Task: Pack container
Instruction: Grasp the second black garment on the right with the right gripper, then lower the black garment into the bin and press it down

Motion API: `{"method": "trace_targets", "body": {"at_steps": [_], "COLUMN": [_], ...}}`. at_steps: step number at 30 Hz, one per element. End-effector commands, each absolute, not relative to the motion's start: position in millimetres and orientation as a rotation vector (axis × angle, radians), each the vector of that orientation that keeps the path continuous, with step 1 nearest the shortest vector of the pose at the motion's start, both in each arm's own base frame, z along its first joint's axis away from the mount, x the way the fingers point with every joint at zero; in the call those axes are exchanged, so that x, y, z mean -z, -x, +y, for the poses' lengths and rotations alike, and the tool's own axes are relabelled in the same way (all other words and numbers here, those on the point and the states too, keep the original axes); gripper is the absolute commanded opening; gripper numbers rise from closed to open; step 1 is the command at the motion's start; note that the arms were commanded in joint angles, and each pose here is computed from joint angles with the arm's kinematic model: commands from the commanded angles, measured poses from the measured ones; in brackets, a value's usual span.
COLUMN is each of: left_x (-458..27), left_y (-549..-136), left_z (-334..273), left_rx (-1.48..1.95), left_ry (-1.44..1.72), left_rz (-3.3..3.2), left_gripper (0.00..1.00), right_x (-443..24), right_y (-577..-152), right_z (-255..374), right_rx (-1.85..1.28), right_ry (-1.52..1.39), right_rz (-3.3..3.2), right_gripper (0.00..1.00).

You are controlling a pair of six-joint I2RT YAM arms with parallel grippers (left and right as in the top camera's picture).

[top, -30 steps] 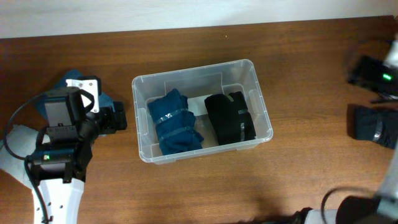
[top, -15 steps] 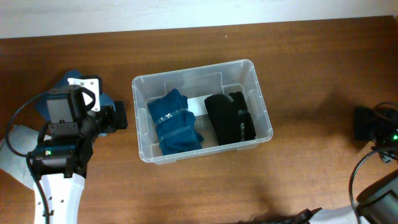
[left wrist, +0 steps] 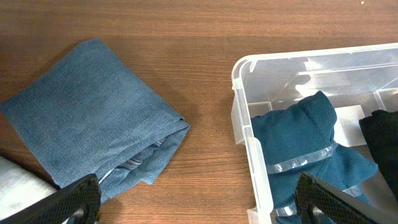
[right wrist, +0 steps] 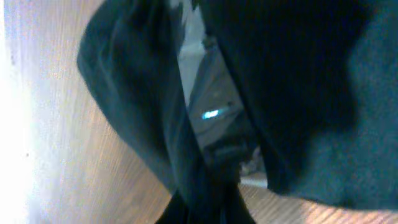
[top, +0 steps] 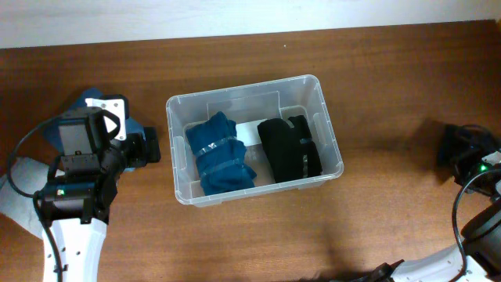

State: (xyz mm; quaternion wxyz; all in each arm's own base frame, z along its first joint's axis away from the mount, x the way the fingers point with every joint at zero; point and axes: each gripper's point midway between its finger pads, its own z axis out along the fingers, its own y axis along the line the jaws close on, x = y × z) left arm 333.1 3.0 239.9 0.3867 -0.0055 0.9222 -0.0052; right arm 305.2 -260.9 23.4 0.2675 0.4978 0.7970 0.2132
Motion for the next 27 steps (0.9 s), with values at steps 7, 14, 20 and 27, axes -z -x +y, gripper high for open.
{"method": "trace_targets", "body": {"at_steps": [7, 14, 20, 27], "left_x": [-246.4, -244.9, -241.8, -240.1], "left_y": [-336.0, -334.5, -331.5, -329.7], "left_z": [4.0, 5.2, 5.2, 5.1], "left_rx": [0.006, -0.002, -0.002, -0.002], "left_ry": [0.027, 0.030, 0.030, 0.031], "left_rz": [2.331, 2.340, 2.357, 2.368], "left_gripper": [0.99, 0.99, 0.99, 0.99], "right_x": [-232.9, -287.5, -213.8, -110.0], "right_y": [-373.1, -374.0, -344.6, -321.0], "right_z": [-169.6, 15.5, 146.5, 211.8], "right_rx": [-0.562, -0.566, -0.459, -0.460], "right_ry": [-0.532, 0.210, 0.774, 1.135], "right_rz": [2.215, 2.390, 2.629, 2.841], "right_gripper": [0.04, 0.04, 0.04, 0.03]}}
